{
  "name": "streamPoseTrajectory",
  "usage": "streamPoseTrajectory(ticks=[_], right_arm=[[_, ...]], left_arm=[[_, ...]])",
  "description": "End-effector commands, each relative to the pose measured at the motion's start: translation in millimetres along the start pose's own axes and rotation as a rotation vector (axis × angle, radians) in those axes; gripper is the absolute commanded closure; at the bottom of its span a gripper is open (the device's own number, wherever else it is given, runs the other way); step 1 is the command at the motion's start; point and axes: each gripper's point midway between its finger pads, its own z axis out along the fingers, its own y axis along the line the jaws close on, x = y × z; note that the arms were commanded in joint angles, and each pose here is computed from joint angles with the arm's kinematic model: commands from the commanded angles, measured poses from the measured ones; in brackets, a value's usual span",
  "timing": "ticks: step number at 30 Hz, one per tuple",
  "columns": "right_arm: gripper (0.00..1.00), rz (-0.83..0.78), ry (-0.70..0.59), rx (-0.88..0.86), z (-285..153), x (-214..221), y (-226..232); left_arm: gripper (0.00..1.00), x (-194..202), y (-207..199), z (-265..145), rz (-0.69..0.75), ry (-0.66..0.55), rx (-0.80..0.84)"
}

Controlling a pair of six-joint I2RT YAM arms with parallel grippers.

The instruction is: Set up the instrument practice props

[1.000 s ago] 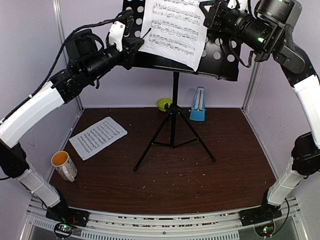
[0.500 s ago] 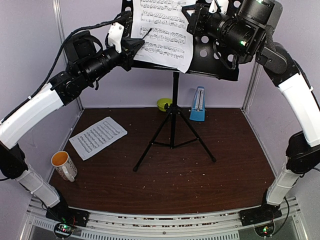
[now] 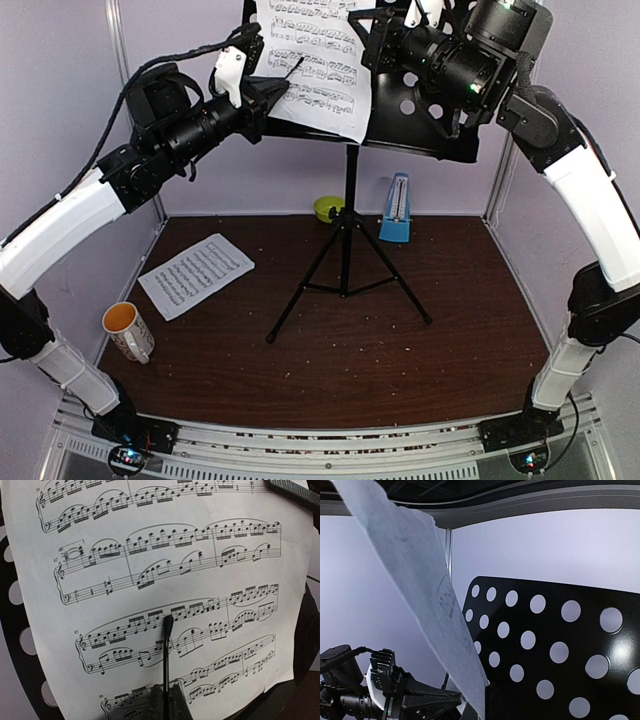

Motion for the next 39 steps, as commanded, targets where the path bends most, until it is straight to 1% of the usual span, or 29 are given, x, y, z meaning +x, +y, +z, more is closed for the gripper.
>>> streamPoseTrajectory(ticks=[1, 5, 8, 14, 19, 21, 22, 25, 29, 32, 39], right_arm=[[0.98, -0.004, -0.033, -0.050, 1.9, -6.6, 4.0], [0.92, -0.006, -0.022, -0.055, 4.9, -1.3, 4.7], [0.81, 0.000, -0.018, -0.036, 6.8, 1.4, 1.6], [0.75, 0.002, -0.023, 0.029, 8.6, 2.0, -9.8], [0.60, 0.001, -0.014, 0.072, 9.8, 5.1, -17.1], [0.59, 0.000, -0.014, 0.101, 10.3, 5.8, -22.3], [0.63, 0.002, -0.017, 0.118, 10.1, 4.9, -25.5], [0.80, 0.007, -0.027, 0.138, 11.1, 3.8, -30.6], [0.95, 0.009, -0.037, 0.087, 16.6, 5.9, -23.4], [1.00, 0.016, -0.041, 0.056, 21.1, 8.7, -18.3], [1.00, 0.027, -0.040, 0.011, 28.2, 15.7, -10.9]], left_arm=[[1.00, -53.4, 4.7, -18.2, 0.008, -0.175, 0.005], [1.00, -53.1, 4.4, -19.5, 0.009, -0.173, 0.005], [1.00, -53.1, 4.6, -19.2, 0.009, -0.174, 0.005], [1.00, -53.3, 4.2, -18.1, 0.008, -0.173, 0.009], [1.00, -52.7, 3.9, -16.8, 0.006, -0.170, 0.010], [1.00, -52.2, 3.7, -16.0, 0.006, -0.169, 0.010], [1.00, -52.2, 3.7, -15.9, 0.006, -0.169, 0.011], [1.00, -52.4, 3.6, -15.6, 0.005, -0.171, 0.011], [1.00, -51.8, 3.8, -14.3, 0.007, -0.169, 0.010], [1.00, -51.2, 3.7, -13.4, 0.010, -0.167, 0.010], [1.00, -50.1, 3.2, -12.1, 0.012, -0.165, 0.011]])
